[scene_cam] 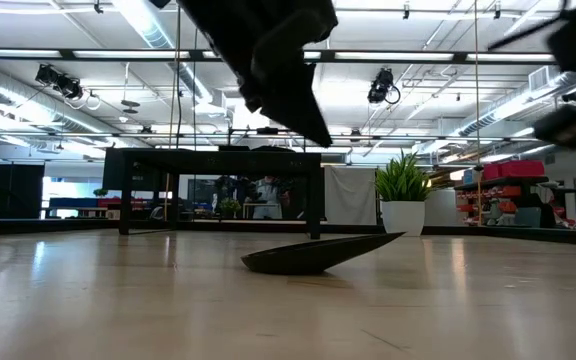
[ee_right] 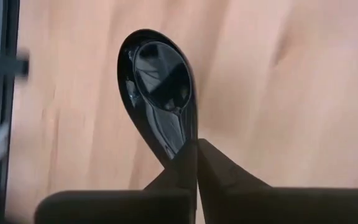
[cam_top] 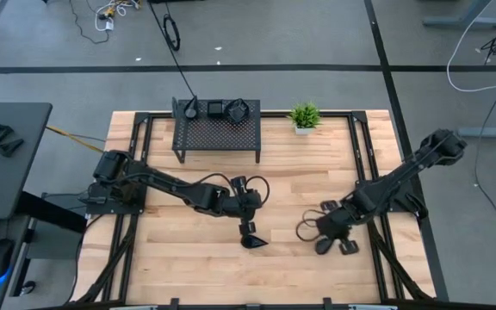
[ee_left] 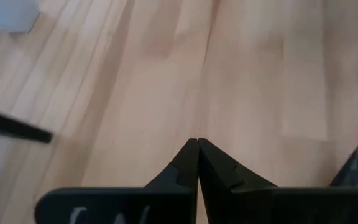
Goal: Pick & Place Mini shaped plates
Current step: Stack the black drop-shaped plate on top of the drop-shaped plate on the shelf
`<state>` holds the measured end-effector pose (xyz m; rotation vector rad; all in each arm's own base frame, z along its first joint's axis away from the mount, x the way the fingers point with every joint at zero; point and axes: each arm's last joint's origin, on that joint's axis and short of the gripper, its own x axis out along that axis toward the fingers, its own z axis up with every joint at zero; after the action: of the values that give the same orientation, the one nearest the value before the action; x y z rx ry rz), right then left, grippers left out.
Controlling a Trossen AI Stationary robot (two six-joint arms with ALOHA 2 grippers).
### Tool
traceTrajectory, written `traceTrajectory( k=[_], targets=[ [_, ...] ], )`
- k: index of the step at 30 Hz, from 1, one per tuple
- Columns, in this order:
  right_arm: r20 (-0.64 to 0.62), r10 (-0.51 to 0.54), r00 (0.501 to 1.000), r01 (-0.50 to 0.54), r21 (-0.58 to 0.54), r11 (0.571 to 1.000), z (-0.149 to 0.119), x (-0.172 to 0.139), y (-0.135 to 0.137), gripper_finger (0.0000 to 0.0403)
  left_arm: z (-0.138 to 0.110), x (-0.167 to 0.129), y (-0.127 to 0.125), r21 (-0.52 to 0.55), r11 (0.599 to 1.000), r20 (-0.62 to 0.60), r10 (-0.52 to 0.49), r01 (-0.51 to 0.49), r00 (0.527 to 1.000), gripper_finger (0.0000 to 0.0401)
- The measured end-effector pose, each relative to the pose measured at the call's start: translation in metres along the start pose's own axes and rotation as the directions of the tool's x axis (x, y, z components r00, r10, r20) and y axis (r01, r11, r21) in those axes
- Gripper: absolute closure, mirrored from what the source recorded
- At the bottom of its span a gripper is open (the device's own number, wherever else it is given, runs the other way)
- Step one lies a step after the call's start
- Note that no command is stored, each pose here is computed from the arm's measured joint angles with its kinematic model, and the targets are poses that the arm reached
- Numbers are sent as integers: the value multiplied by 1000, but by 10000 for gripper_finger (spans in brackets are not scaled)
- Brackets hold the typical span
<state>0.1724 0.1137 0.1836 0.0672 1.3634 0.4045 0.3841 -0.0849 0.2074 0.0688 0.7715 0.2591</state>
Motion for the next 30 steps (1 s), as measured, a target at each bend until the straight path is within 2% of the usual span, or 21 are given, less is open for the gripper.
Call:
traceTrajectory(
  k=[3, 7, 12, 16, 21, 30],
  targets=[
    [72, -69, 995, 63, 79, 995, 12, -9, -12, 400, 9, 2, 1, -42, 996, 72, -76, 79, 995, 377],
    [160, -192, 968, 155, 217, 964, 24, -16, -36, 400, 23, 11, -5, -70, 977, 233, -181, 203, 955, 328],
    [245, -271, 931, 205, 262, 943, 34, -23, -54, 401, 28, 36, -8, -133, 961, 371, -177, 241, 912, 254],
    [259, -330, 908, 251, 294, 922, 36, -26, -63, 401, 21, 54, -1, -235, 940, 345, -156, 246, 926, 226],
    [275, -350, 896, 271, 286, 919, 37, -27, -67, 401, 20, 64, 9, -325, 882, 334, -230, 340, 914, 232],
    [322, -369, 872, 277, 298, 914, 42, -31, -73, 401, 16, 74, 17, -342, 873, 305, -246, 347, 920, 297]
  ],
)
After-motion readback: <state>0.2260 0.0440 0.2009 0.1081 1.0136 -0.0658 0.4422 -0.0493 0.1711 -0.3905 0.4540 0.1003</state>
